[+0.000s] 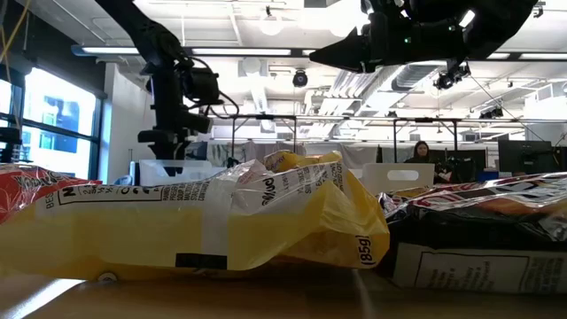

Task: Sort Maruchan noodles
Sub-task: Put the yellow noodle pack into the transparent bin

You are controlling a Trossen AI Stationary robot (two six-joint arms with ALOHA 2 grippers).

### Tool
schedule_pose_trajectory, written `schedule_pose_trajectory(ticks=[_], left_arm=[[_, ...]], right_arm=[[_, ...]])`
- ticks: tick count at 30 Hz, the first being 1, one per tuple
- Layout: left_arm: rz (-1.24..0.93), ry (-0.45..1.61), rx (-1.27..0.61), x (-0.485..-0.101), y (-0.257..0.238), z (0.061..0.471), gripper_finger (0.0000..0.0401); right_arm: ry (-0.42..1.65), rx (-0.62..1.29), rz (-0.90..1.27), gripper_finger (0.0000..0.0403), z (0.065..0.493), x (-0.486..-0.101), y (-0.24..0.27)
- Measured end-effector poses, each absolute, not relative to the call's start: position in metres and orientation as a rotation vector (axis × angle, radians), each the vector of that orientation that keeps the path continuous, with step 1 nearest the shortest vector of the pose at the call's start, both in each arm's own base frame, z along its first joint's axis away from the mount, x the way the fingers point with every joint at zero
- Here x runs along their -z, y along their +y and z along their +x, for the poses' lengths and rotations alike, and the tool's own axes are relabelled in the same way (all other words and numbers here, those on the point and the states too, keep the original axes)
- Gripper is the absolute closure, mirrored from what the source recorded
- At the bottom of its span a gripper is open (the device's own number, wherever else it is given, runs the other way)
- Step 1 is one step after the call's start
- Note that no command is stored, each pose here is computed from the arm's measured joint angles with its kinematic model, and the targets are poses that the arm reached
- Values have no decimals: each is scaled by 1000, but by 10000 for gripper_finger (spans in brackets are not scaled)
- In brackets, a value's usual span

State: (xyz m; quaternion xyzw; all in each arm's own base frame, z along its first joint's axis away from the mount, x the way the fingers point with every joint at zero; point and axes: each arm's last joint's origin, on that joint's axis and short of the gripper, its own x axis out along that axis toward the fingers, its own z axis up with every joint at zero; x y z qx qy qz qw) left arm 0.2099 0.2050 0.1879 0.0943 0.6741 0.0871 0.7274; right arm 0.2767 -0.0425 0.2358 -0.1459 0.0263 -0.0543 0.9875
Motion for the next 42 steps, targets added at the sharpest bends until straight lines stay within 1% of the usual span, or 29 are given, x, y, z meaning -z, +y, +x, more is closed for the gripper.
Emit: schedule_pose_trajectory(ticks=[8, 11, 14, 20, 21, 25, 34, 37, 42], left_arm=[[170, 1532, -163, -168, 212, 212, 220], [193, 1540, -160, -166, 213, 213, 233], [212, 1543, -151, -166, 214, 213, 268], [255, 1546, -110, -167, 214, 213, 380], [260, 1548, -106, -167, 214, 213, 390], [255, 1553, -103, -177, 217, 216, 396], [228, 1414, -223, -231, 252, 218, 401], [219, 1388, -289, -238, 266, 209, 401], [193, 1361, -380, -240, 283, 194, 401]], right_arm=[[53, 109, -293, 403, 277, -236, -42], [53, 109, -296, 403, 277, -236, -42], [54, 109, -307, 403, 277, -236, -42], [54, 112, -312, 403, 277, -236, -43], [54, 112, -311, 403, 277, -236, -43], [54, 112, -311, 403, 277, -236, -43], [54, 111, -311, 403, 277, -236, -43], [54, 111, -312, 403, 277, -236, -43], [53, 106, -312, 403, 277, -236, -42]])
